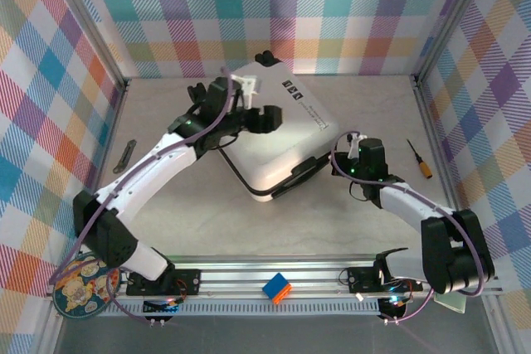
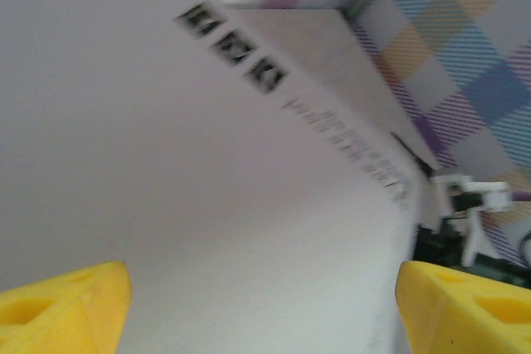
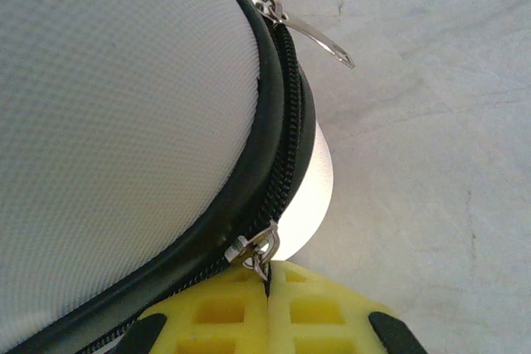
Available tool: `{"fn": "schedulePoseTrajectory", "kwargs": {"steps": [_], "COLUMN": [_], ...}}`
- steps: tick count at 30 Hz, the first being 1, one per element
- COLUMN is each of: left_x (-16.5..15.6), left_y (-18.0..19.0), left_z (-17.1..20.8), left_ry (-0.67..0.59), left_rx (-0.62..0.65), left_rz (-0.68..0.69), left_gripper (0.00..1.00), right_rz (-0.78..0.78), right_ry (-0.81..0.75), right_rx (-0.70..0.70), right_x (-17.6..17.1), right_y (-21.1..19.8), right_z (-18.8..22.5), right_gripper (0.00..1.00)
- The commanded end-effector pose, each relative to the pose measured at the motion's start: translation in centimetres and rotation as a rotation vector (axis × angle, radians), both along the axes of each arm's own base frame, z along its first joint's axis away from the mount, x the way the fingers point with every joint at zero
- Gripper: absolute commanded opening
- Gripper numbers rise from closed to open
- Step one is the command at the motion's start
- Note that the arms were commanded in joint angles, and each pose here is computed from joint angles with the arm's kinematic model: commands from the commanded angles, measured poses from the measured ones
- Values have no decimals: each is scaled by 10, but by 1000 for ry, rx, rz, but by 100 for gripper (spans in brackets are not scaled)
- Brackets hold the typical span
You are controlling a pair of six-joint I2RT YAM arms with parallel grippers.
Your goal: Pack the luggage
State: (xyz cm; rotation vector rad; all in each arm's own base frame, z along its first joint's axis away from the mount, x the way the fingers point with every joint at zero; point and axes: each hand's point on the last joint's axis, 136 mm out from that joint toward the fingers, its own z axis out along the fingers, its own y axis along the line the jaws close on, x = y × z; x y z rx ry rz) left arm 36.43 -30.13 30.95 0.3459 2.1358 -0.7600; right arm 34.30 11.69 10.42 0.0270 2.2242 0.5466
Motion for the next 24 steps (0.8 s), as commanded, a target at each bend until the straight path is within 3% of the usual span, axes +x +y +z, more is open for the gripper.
{"fn": "schedulePoseTrajectory", "kwargs": {"steps": [1, 13, 19, 24], "left_x": [-7, 30, 39, 46], "left_y": [-50, -211, -253, -262], "left_z": [4, 10, 5, -16], "left_ry": [2, 34, 34, 55], "left_rx": [-33, -337, -365, -345], "left_rz": [-140, -356, -373, -310], "left_gripper": [83, 85, 86, 87], "right_rz": [-37, -26, -15, -12], "right_ry": [22, 25, 18, 11], "right_rx": [-6, -10, 2, 4], "right_x": [-12, -19, -22, -22], "right_y": [-8, -8, -6, -6], "right_z": [-4, -6, -4, -3], "right_gripper": [0, 0, 0, 0]}}
